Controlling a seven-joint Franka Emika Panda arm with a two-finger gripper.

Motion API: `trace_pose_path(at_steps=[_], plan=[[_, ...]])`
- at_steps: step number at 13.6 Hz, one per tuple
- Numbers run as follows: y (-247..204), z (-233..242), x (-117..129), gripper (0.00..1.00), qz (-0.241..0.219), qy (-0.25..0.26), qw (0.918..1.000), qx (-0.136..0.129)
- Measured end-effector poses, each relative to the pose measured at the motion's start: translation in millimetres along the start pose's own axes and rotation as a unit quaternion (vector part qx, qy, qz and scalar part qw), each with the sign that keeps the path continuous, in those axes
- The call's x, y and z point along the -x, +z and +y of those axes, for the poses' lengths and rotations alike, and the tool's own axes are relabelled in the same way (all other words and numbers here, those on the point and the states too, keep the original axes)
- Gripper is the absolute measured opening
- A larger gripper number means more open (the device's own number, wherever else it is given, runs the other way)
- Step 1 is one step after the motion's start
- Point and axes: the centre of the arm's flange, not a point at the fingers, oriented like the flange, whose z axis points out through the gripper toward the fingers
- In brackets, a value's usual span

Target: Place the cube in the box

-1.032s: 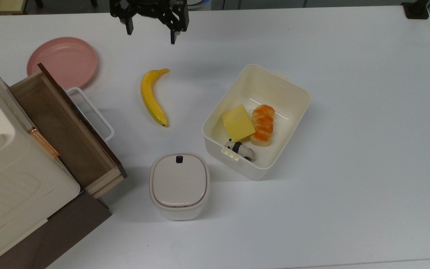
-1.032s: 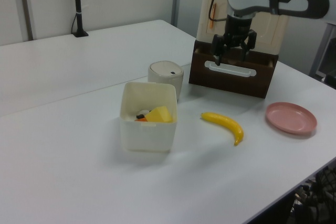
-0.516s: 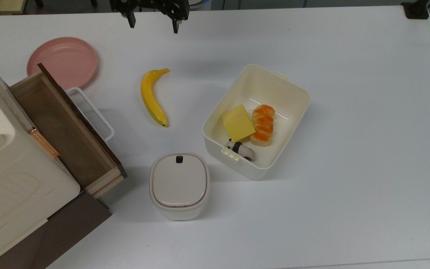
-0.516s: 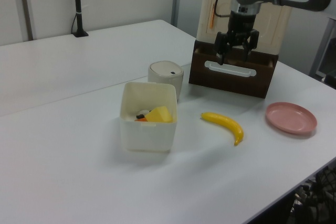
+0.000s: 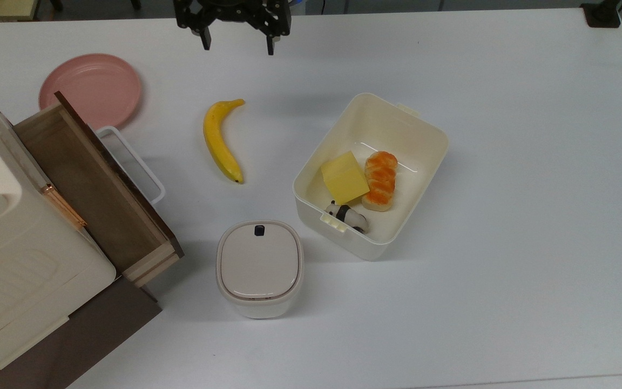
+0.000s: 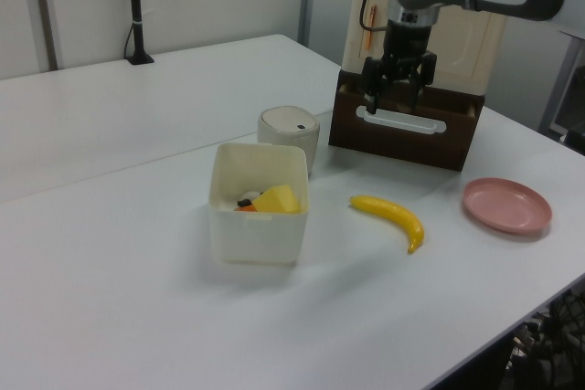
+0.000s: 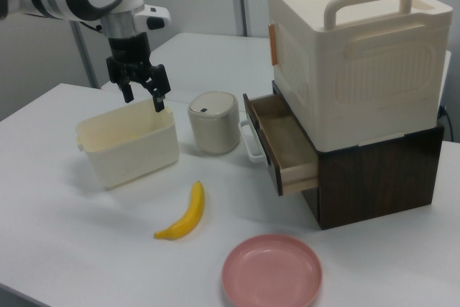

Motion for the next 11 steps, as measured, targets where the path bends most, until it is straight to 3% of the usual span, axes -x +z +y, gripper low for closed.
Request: trace_pose_path(at_steps=[5, 11], plan=[[-11.8, -15.7, 3.5, 1.00, 0.011, -0.053, 0.9985, 0.000], [-17.7, -5.5, 5.2, 1.00, 0.016, -0.055, 0.9983, 0.000]])
